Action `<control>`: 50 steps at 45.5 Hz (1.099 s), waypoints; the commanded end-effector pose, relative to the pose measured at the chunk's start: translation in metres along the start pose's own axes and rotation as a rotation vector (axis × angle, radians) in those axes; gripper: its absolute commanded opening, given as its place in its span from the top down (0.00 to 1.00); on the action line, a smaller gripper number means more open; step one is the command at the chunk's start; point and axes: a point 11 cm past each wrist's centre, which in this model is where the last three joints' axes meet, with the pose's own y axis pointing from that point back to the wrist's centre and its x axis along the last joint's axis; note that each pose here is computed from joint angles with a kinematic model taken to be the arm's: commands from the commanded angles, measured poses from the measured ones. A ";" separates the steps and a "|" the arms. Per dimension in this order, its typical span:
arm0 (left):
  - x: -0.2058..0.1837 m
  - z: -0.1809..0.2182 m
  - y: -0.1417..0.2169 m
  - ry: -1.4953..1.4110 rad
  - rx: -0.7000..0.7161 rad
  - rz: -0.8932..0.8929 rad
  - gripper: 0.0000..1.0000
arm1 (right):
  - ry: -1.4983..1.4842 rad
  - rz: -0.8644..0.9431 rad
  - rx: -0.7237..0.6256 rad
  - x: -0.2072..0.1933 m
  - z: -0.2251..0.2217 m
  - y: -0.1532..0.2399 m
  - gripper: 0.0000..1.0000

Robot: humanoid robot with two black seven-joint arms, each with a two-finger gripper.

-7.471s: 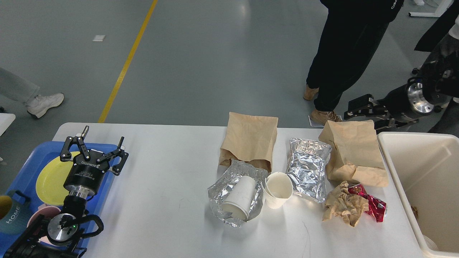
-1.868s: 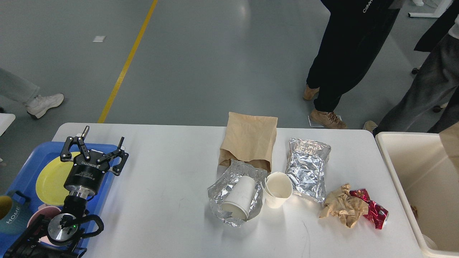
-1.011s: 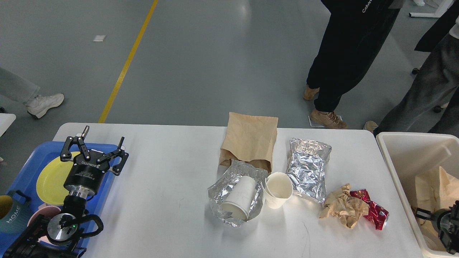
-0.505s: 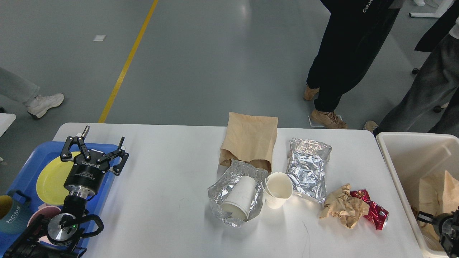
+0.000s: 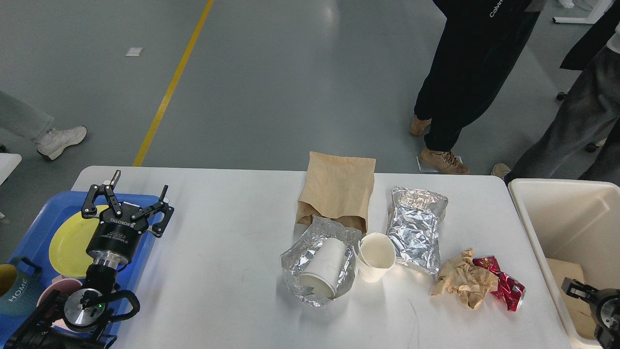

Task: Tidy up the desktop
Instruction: 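Raise the right gripper out of the bin toward the other brown bag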

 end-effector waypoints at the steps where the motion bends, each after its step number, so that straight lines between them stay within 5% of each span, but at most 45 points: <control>1: 0.000 0.000 0.000 0.000 0.000 0.001 0.03 | -0.015 -0.005 -0.014 0.010 0.015 0.002 0.00; 10: 0.000 0.000 0.000 0.000 0.000 0.001 0.03 | -0.082 -0.056 0.015 0.052 0.022 0.017 0.00; 22: 0.000 0.000 0.000 0.000 0.000 0.000 0.03 | 0.137 -0.096 -0.060 0.168 -0.012 0.063 0.00; 37: 0.000 0.000 0.000 0.000 0.000 0.000 0.03 | 0.503 -0.268 0.051 0.271 -0.144 0.190 0.00; 50: 0.000 0.000 0.000 0.000 0.000 0.000 0.03 | 0.592 -0.351 0.238 0.268 -0.206 0.335 0.00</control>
